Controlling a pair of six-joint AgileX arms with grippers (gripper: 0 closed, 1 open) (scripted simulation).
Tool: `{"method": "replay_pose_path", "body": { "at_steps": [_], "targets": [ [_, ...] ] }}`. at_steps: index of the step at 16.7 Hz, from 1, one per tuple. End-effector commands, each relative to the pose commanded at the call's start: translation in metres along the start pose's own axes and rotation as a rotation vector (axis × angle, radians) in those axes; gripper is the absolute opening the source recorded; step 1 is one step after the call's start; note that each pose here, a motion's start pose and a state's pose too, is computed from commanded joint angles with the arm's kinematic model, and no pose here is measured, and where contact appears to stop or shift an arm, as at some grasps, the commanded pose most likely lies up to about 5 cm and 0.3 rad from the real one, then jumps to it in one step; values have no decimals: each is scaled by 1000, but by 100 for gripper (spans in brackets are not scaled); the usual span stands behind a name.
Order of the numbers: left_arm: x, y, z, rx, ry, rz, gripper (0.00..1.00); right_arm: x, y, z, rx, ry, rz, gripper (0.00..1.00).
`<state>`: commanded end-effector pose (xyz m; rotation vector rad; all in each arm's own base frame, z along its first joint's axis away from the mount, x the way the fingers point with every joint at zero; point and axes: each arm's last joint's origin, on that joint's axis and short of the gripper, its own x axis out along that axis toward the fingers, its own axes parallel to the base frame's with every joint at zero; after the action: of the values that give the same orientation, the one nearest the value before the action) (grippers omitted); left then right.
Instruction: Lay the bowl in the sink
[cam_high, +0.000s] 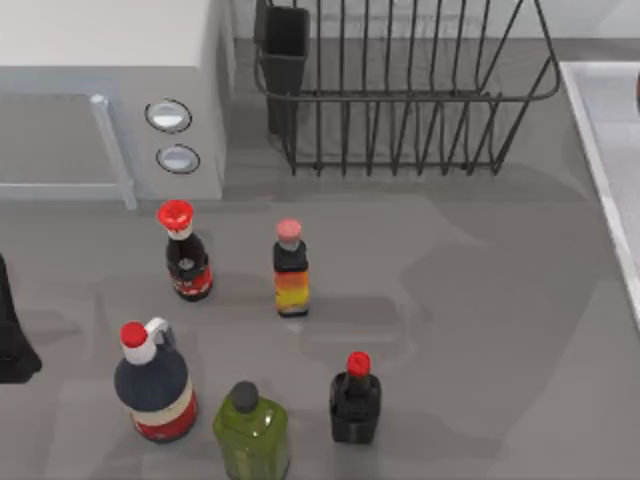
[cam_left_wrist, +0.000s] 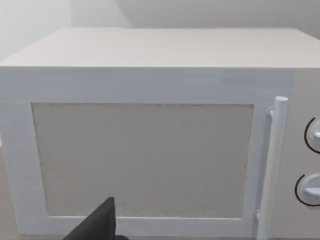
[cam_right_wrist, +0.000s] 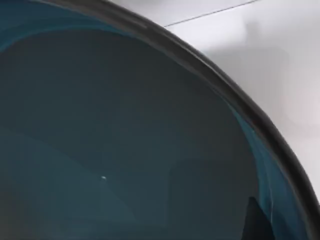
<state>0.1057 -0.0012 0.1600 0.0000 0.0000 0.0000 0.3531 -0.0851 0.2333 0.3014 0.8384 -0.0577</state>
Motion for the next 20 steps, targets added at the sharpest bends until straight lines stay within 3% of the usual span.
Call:
{"method": "replay_pose_path", "body": {
  "at_steps": [5,11,16,20],
  "targets": [
    [0,0,0,0,0,0,100,-3,-62,-15,-59,-363,1,0],
    [0,0,0,0,0,0,100,-26,-79,-47,-199,-674,16,0],
    [0,0,0,0,0,0,100,-41,-71,-61,-287,-824,44,0],
    [0,0,0,0,0,0,100,-43,-69,-63,-297,-840,48,0]
  ]
}}
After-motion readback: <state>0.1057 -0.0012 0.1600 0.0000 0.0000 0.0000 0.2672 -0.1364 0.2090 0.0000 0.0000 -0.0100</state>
